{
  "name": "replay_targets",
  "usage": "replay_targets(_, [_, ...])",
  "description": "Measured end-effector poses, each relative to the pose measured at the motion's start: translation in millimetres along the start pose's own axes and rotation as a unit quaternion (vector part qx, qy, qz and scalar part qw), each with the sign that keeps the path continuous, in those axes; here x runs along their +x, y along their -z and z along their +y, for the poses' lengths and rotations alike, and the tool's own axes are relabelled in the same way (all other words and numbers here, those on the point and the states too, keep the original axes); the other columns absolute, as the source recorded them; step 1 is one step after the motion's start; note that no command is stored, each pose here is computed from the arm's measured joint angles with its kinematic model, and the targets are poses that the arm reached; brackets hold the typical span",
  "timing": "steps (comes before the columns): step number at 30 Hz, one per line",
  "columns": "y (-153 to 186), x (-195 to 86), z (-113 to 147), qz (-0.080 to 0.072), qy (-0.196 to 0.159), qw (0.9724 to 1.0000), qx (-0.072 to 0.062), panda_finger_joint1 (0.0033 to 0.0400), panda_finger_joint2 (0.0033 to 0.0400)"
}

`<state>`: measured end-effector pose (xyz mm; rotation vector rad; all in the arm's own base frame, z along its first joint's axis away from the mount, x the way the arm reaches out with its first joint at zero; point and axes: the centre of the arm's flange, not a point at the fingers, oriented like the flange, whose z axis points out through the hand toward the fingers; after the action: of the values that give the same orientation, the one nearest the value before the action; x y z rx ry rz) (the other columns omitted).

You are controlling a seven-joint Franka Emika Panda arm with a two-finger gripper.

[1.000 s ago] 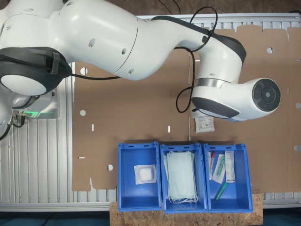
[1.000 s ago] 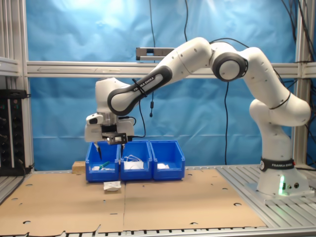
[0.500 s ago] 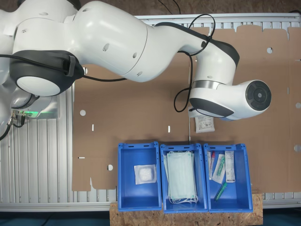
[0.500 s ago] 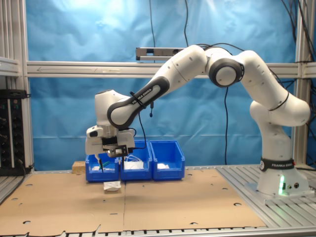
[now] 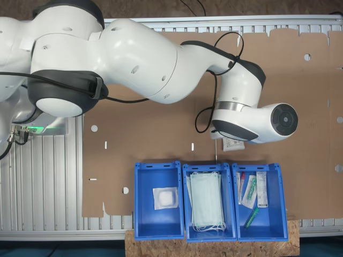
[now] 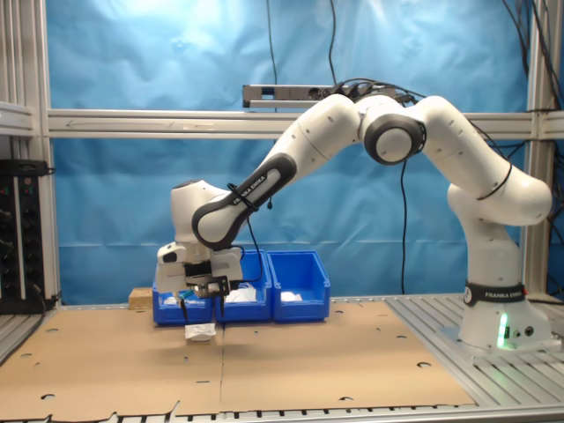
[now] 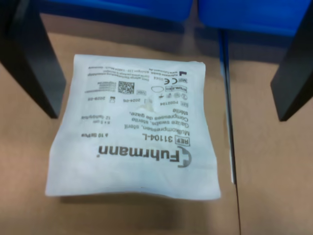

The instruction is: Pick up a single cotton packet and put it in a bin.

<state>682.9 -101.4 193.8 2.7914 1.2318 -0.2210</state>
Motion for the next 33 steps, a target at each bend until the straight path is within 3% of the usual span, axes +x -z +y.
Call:
replay_targets(16, [-22,0,20,0.007,-0.003,0.9999,-0.007,0.04,0.04])
replay_targets(33, [-45,5,21,0.004,0.007,1.0,-0.002,0.04,0.04])
